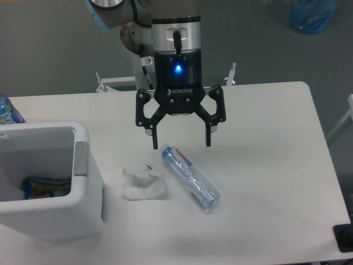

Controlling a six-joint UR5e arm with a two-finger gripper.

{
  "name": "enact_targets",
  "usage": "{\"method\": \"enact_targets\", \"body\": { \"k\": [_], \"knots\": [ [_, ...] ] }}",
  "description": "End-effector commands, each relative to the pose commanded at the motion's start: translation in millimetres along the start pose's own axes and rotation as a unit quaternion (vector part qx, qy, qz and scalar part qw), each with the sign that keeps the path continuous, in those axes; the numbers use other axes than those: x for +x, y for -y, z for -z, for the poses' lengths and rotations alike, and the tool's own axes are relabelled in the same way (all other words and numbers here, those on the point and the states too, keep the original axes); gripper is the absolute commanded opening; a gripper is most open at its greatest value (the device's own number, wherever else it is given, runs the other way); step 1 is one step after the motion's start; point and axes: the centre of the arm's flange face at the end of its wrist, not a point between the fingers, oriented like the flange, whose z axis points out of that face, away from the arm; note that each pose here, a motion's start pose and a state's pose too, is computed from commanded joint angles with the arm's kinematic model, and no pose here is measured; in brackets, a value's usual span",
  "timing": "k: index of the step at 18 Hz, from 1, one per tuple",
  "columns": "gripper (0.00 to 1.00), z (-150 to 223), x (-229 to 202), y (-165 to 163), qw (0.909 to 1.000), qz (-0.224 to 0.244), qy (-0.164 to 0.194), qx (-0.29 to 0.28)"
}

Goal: Open the trash can

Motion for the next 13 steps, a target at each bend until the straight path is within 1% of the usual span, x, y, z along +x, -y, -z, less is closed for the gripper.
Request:
{"method": "enact_targets", "body": {
  "k": [13],
  "knots": [
    [1.00,3.3,-6.2,-2.3,1.0000,0.004,0.004,0.000]
  ]
}}
